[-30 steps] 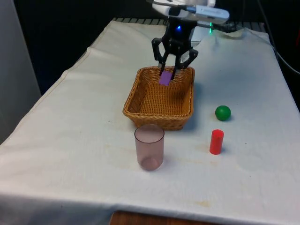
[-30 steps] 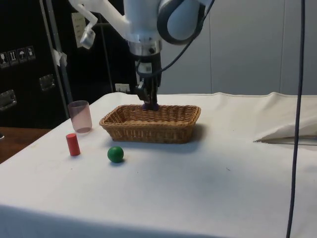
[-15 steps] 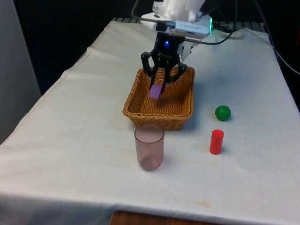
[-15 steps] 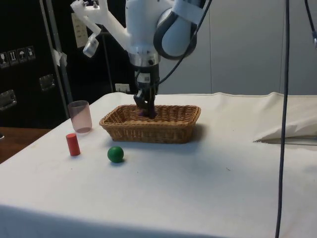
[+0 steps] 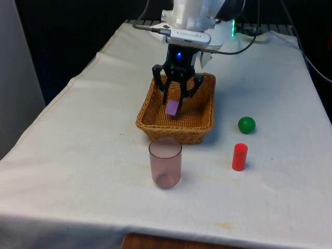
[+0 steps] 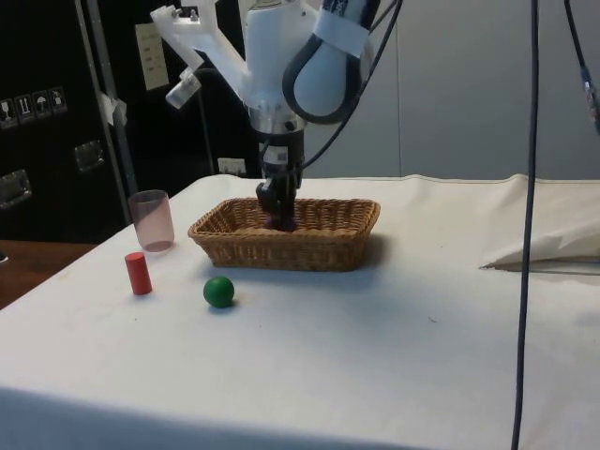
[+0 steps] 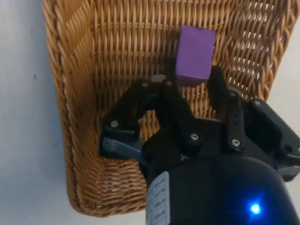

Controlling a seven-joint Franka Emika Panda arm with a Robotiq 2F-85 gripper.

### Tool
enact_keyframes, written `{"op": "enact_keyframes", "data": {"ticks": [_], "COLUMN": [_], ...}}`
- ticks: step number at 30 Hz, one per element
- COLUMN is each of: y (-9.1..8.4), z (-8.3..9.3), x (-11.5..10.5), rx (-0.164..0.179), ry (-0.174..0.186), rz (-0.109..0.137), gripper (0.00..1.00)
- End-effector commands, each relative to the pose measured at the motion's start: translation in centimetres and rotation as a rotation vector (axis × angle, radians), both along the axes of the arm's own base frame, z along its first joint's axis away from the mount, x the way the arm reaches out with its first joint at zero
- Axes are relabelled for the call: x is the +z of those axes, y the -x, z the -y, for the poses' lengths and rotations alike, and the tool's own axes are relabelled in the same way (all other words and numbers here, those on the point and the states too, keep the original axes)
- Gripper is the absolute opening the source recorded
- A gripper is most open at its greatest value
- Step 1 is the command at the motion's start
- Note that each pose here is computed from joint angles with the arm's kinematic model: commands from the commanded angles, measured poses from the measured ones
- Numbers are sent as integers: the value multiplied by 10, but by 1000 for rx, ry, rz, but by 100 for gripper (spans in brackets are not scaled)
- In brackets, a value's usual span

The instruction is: Pick up the triangular block and place it into the basket.

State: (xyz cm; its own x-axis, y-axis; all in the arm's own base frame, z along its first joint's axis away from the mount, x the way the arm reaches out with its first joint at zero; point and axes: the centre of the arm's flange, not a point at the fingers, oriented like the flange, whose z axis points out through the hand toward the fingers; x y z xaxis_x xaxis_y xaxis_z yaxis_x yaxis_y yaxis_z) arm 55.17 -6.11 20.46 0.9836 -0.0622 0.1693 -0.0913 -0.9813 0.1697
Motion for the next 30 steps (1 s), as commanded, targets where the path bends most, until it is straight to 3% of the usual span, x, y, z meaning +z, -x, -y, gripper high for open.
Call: {"op": "enact_keyframes", "data": {"ticks": [1,2,3,4,8,9,12,13,14,23,30], "y": [1,1,0,1,1,1,1,0,1,-5,-8], "z": [-3,-3,1,-3,-2,-2,-2,1,-2,-3,-6], "x": [-1,-1,-1,-1,-2,-1,-2,-1,-2,20,50], "rx": [7,8,1,9,10,10,11,6,10,6,1], "ry": [-24,-26,-5,-29,-34,-37,-37,-19,-38,-28,-37], "rz": [8,8,1,9,8,11,10,1,10,18,21], "gripper": [47,51,56,56,74,84,98,100,100,100,100]}}
